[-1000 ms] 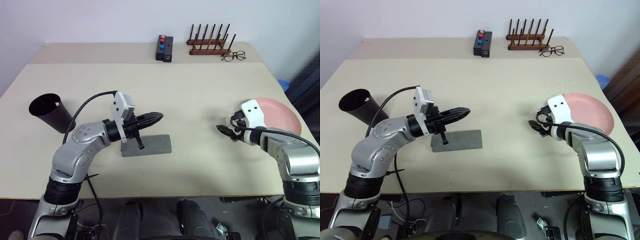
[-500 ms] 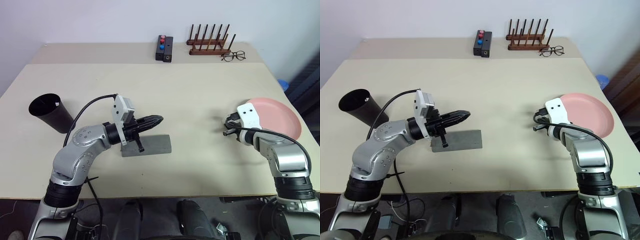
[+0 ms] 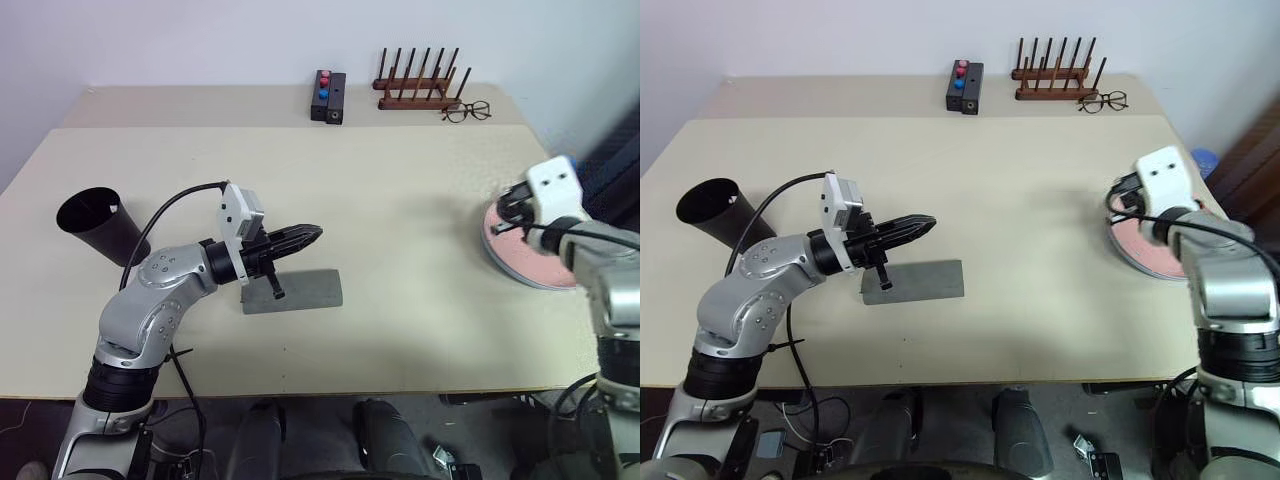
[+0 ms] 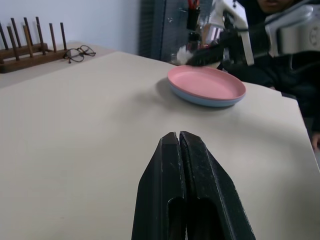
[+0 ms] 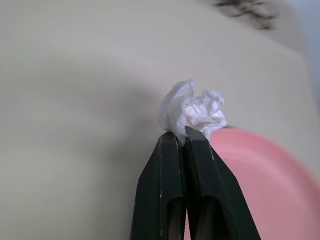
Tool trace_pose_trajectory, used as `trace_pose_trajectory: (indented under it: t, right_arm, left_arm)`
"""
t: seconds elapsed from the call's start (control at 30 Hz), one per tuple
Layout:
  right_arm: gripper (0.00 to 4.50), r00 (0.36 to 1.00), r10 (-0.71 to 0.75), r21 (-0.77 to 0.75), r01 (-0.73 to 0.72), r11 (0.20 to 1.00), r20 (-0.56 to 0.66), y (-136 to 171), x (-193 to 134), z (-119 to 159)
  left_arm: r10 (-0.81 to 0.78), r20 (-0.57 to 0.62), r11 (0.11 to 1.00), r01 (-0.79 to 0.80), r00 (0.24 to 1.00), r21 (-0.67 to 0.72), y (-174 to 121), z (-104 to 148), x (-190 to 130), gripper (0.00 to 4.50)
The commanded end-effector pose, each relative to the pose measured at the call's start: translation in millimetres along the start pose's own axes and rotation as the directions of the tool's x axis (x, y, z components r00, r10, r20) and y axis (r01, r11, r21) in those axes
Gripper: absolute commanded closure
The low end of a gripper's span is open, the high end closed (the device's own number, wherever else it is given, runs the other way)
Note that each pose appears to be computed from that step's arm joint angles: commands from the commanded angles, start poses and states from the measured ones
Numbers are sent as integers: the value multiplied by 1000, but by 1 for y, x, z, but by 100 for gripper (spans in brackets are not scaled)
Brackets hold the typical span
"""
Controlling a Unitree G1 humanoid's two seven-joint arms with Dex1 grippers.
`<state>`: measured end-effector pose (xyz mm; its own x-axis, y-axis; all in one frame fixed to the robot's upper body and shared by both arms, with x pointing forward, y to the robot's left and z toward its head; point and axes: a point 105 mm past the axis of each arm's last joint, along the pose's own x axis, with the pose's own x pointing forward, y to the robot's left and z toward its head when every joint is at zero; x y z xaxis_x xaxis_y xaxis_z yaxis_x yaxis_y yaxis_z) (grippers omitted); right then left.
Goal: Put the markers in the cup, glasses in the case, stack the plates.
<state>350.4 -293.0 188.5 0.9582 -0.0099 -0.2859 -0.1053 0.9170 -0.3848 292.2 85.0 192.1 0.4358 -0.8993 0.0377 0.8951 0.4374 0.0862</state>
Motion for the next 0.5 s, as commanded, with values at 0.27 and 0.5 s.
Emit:
trace_pose_trajectory:
  t: [0.27, 0.5]
  right_arm:
    - [212, 995, -80, -23, 79, 997, -63, -24, -1, -17]
    - [170, 999, 32, -74, -30, 997, 32, -13, -3, -2]
  left_arm:
    - [17, 19, 999, -18, 1000, 41, 5, 11, -6, 450]
    - [98, -30, 994, -97, 995, 47, 8, 2, -34, 450]
